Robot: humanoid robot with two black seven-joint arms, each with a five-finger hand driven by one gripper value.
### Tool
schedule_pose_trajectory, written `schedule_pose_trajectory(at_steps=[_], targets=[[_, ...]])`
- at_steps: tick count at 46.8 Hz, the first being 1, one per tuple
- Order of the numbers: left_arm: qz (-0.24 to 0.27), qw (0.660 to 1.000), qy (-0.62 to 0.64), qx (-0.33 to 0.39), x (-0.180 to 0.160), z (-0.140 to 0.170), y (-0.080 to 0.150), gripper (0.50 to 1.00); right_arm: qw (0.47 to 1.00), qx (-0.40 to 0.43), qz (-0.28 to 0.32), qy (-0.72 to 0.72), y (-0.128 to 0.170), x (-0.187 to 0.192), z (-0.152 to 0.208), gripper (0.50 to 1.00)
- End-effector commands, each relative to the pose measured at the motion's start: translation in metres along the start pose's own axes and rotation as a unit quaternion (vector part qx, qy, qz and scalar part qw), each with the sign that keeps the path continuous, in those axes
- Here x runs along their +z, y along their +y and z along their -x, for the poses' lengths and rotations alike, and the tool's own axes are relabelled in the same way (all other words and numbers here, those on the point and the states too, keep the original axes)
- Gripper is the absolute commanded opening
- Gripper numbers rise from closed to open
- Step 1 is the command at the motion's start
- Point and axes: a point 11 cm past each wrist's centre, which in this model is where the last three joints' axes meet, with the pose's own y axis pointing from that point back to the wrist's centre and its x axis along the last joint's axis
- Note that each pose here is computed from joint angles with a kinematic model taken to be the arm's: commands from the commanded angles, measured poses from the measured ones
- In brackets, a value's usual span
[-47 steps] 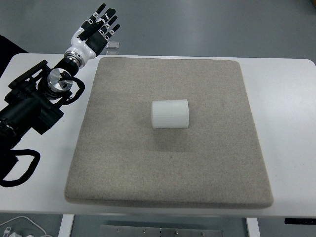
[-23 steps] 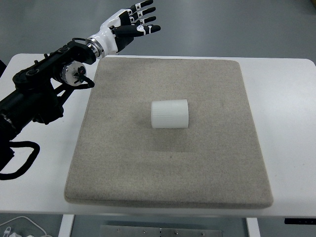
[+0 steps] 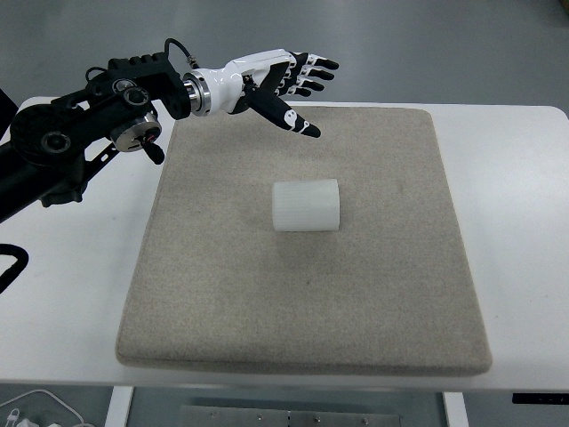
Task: Flip white cup upright
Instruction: 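Swing the left hand over the white cup lying on its side, then lower the left hand and close its fingers around the cup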
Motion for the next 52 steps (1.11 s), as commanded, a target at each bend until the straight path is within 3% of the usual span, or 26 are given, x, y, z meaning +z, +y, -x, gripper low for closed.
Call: schedule_pose_trajectory(at_steps=[1, 19, 52], targets=[[-0.022, 0.999, -0.017, -0.017, 0.001, 0.009, 0.007, 0.992, 1.000, 0.000, 0.000, 0.000, 0.000, 0.000, 0.000, 0.930], [-0.090, 0.990, -0.082, -0.077, -0.001, 0.043, 0.030, 0.990, 1.000, 0.000, 0.000, 0.000, 0.000, 0.000, 0.000, 0.930], [-0.144, 0.966, -0.192, -0.092, -0.010, 0.068, 0.005, 0.988, 1.000, 0.000, 0.000, 0.000, 0.000, 0.000, 0.000, 0.930]])
